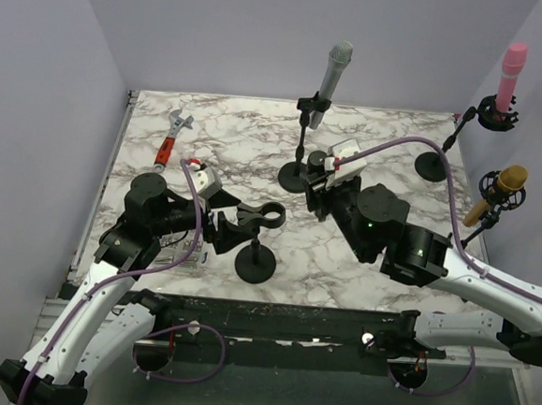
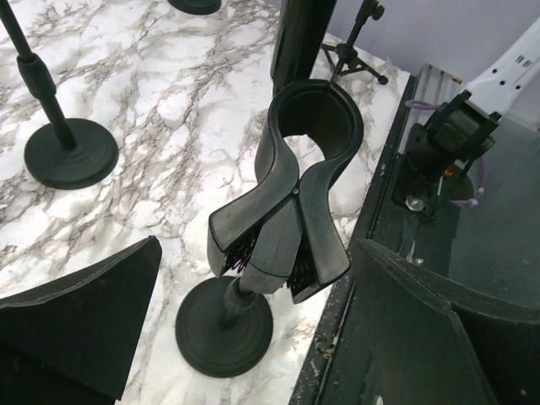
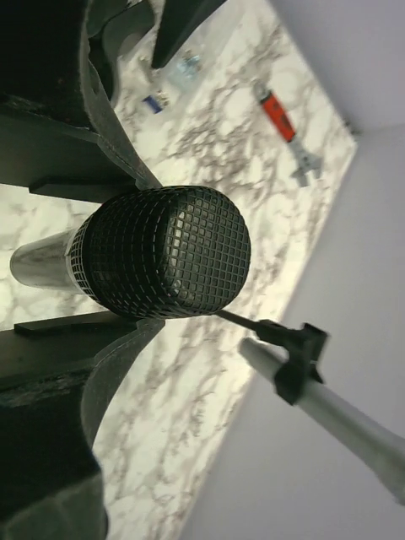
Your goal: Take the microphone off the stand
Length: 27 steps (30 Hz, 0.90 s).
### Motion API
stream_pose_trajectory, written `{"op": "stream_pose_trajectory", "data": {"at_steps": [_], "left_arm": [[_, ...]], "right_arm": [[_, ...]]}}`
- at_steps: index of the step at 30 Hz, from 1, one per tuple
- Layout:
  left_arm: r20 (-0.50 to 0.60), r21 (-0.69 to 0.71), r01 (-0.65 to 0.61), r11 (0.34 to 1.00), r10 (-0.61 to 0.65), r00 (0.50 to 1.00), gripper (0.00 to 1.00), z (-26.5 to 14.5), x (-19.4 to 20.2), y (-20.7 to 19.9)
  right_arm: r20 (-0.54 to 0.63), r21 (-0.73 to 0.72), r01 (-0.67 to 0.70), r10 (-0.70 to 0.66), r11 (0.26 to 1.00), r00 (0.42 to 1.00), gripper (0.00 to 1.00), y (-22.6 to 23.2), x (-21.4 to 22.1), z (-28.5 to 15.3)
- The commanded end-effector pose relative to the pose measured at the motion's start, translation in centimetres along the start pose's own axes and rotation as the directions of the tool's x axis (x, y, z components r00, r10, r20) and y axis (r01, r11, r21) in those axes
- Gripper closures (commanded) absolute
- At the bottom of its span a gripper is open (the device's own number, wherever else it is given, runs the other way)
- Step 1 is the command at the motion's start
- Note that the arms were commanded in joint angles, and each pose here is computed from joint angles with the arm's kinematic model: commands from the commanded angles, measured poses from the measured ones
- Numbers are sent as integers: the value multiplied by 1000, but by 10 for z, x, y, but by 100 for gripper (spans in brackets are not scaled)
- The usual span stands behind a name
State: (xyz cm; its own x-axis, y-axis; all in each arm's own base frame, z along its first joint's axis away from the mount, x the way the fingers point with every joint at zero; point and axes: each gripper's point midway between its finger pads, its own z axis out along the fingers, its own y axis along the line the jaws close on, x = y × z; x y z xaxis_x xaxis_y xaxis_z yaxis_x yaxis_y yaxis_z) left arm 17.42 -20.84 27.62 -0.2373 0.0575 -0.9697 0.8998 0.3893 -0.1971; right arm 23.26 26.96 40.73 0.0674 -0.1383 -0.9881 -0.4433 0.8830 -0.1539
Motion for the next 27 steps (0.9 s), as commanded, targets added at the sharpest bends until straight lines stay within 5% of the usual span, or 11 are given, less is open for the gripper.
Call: {"op": "stream_pose_trajectory", "data": {"at_steps": [1, 10, 17, 27], "left_arm": [[33, 42, 97, 994, -98, 995, 2, 0, -13, -13], [77, -81, 389, 918, -384, 920, 2, -14, -35, -15], [108, -156, 649, 745, -640, 761, 1, -11, -31, -4], [151, -140, 709, 691, -693, 705, 12, 0, -27, 8]], "right_arm": [[-101, 73, -46, 53, 996, 993, 99, -15, 39, -16], [-88, 76, -127, 133, 989, 987, 99, -28, 39, -33], [-72, 52, -148, 152, 988, 986, 99, -23, 31, -31], [-55, 28, -197, 198, 980, 979, 99, -24, 27, -38]]}}
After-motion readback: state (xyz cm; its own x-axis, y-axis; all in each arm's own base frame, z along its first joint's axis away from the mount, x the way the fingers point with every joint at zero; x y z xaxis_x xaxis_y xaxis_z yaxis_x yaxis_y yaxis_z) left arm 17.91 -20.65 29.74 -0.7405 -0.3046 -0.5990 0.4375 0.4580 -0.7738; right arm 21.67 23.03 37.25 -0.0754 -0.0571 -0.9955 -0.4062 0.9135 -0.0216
